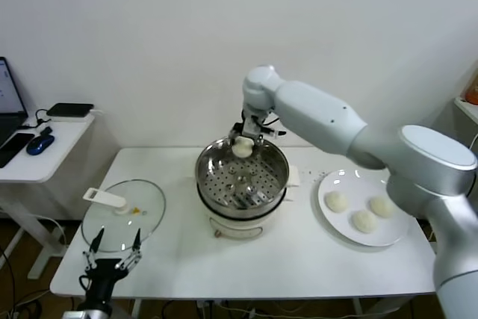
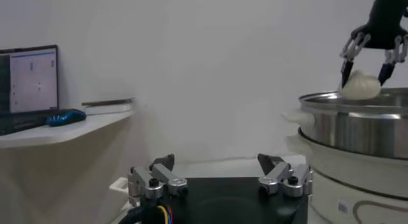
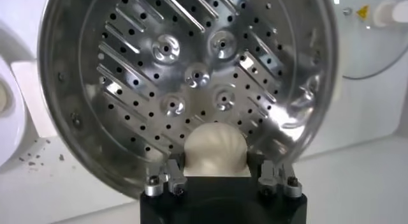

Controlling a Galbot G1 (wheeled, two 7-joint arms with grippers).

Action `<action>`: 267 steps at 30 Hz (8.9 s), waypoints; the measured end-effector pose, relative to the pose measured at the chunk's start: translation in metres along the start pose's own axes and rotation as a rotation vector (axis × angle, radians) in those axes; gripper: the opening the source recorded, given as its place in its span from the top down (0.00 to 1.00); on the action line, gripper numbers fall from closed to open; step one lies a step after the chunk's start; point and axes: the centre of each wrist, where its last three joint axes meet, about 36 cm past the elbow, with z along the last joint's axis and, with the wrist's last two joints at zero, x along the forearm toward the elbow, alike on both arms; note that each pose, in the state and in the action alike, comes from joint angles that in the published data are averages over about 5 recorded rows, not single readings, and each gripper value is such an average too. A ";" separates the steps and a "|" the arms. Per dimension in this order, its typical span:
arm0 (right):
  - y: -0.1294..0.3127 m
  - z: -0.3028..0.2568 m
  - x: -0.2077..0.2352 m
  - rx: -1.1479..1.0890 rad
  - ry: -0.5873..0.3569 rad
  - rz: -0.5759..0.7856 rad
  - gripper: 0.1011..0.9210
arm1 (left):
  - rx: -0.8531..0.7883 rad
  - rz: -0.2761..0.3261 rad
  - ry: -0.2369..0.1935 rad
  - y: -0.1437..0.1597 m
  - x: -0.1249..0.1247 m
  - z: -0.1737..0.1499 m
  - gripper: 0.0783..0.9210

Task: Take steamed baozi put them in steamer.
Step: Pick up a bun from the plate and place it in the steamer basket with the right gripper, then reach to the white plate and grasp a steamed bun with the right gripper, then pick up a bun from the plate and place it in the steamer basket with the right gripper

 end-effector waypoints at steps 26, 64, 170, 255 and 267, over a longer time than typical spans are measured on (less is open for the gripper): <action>-0.003 -0.020 -0.044 0.056 0.016 -0.040 0.25 | 0.005 -0.002 0.007 -0.002 -0.001 0.003 0.12; 0.165 0.046 0.086 -0.720 -0.094 0.038 0.12 | 0.001 0.007 -0.009 -0.004 -0.004 -0.006 0.12; 0.365 0.016 -0.081 -1.434 -0.153 -0.125 0.23 | -0.006 0.004 0.015 -0.003 -0.003 0.004 0.12; -0.014 0.001 -0.056 -1.178 -0.412 -0.050 0.23 | -0.059 0.022 -0.021 -0.015 -0.009 -0.004 0.12; -0.013 -0.002 -0.062 -1.165 -0.404 -0.056 0.12 | -0.053 0.023 -0.019 -0.016 -0.009 -0.002 0.12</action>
